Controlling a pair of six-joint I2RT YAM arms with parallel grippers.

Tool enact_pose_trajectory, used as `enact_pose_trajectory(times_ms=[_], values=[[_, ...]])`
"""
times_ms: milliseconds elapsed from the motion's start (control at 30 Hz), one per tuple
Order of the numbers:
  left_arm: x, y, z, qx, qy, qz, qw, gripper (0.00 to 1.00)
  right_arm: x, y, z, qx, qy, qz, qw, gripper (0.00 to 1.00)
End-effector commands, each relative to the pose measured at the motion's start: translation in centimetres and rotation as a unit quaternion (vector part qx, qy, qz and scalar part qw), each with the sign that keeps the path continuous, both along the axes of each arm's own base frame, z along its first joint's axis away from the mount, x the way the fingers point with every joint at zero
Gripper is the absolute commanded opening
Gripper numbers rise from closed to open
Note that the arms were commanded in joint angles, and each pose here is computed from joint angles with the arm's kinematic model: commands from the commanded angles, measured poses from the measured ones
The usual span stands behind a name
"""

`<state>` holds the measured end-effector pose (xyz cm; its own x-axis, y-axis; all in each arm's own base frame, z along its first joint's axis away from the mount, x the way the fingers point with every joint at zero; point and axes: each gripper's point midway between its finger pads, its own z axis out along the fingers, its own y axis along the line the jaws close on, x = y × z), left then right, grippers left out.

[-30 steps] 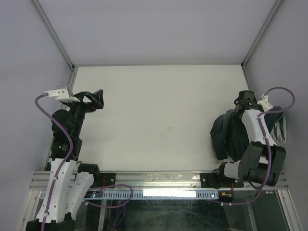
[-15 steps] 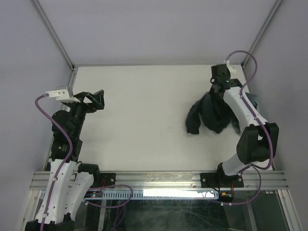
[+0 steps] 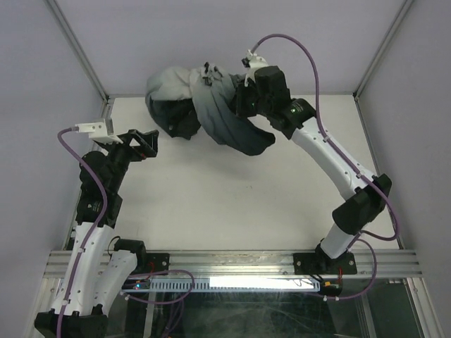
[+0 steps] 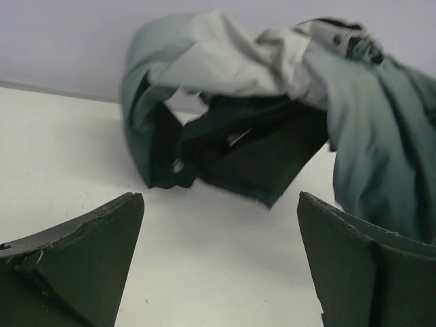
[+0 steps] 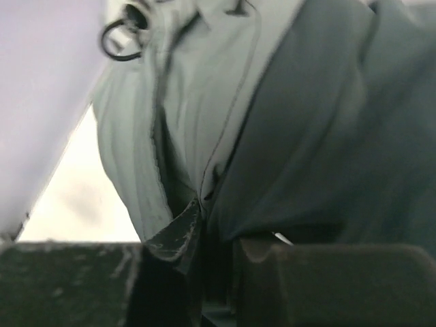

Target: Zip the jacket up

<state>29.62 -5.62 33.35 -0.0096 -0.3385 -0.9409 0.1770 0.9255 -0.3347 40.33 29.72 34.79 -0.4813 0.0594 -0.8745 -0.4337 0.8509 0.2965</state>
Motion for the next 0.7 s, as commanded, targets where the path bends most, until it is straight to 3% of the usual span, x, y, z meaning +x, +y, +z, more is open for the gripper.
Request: enact_pose_trajectory(times_ms=[0,133,333,667], values=[[-0.2,-1.1,2.1,-0.011,-0.014,-0.028,0.999,0.99,-3.0,-0.4,-3.0,0.007,0.024,0.037,0.999,0.23],[0.5,-1.4,0.9,-0.015,0.012,-0.034,0.999,0.99,-4.1,-4.8,-10.9,-0.07,0.089,-0.034,0.993,0.46],[2.2,-2.0,-1.5,-0.014,0.067,-0.043,0.997,0.99,-7.6,-5.1,-12.9,-0.106,0.095,0.008,0.99,0.71],[5.7,-2.0,-10.4,-0.035,0.238,-0.014,0.97,0.99,-11.2,1.5,-19.7,-0.167,0.098,0.138,0.971,0.83]])
